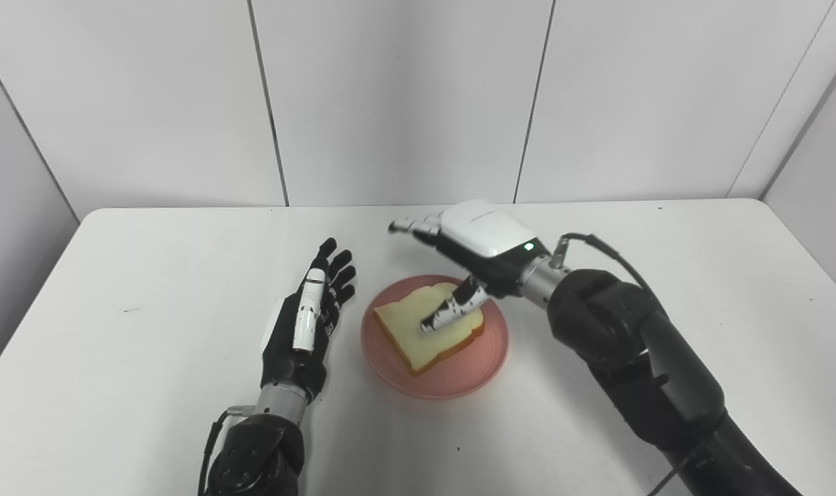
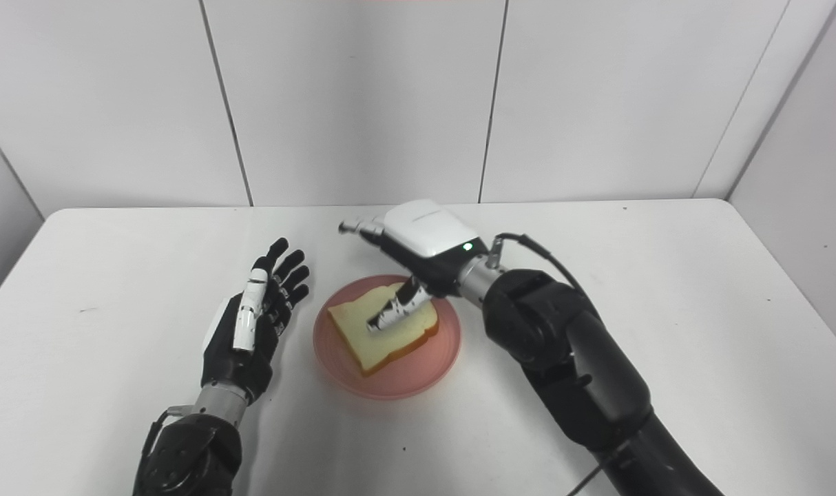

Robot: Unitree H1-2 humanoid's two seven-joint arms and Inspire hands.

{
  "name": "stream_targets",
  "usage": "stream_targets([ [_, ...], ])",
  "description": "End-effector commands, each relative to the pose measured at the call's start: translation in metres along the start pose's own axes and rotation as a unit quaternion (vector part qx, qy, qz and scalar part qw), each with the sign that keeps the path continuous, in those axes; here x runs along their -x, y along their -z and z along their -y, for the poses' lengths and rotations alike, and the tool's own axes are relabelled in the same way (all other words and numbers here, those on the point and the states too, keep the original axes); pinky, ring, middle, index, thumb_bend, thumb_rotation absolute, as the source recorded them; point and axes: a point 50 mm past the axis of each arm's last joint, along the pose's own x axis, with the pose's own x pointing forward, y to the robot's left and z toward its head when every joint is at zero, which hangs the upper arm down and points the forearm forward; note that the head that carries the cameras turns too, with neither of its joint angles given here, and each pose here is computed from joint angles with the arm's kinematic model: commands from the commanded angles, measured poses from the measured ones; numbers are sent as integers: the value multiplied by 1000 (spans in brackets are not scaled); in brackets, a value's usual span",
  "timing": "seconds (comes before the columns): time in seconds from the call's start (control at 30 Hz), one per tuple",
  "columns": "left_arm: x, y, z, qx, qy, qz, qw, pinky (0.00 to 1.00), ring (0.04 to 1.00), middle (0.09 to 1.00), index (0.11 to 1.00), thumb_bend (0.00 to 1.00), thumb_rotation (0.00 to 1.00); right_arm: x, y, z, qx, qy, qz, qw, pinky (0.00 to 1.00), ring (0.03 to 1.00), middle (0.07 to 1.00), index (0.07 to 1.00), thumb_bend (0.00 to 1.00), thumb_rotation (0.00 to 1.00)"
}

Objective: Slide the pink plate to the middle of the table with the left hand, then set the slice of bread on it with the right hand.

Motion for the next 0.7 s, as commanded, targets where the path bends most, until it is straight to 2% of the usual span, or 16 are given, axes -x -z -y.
stream_targets([
  [0.0, -7, -19, 5, 0, 16, 39, 999, 941, 935, 936, 933, 423, 1000, 5, -2, 16, -38, 13, -10, 999, 814, 920, 961, 961, 884, 643],
  [0.17, -6, -17, 1, -3, 20, 45, 999, 948, 938, 940, 937, 425, 1000, 15, 9, 16, -124, -1, -49, 991, 980, 998, 1000, 1000, 852, 935],
  [0.23, -6, -15, -1, -6, 21, 48, 999, 944, 936, 938, 934, 427, 1000, 19, 14, 10, -166, 15, -62, 984, 975, 1000, 1000, 1000, 853, 963],
  [0.33, -6, -13, -3, -14, 21, 52, 998, 933, 934, 938, 935, 416, 1000, 27, 20, -2, -218, 55, -82, 971, 892, 1000, 1000, 1000, 848, 997],
  [0.37, -6, -12, -5, -16, 21, 52, 998, 930, 934, 940, 936, 418, 1000, 29, 20, -8, -236, 71, -87, 965, 892, 1000, 1000, 1000, 845, 999],
  [0.43, -5, -10, -7, -20, 22, 52, 998, 929, 934, 941, 935, 425, 1000, 34, 21, -20, -280, 110, -89, 949, 916, 1000, 1000, 1000, 848, 1000],
  [0.57, -4, -8, -9, -22, 24, 49, 998, 944, 939, 948, 942, 425, 1000, 45, 20, -58, -344, 220, -75, 910, 981, 1000, 1000, 1000, 777, 1000],
  [0.67, -3, -6, -11, -24, 22, 53, 998, 942, 939, 947, 937, 426, 1000, 51, 15, -84, -393, 291, -72, 869, 990, 1000, 1000, 1000, 761, 1000],
])
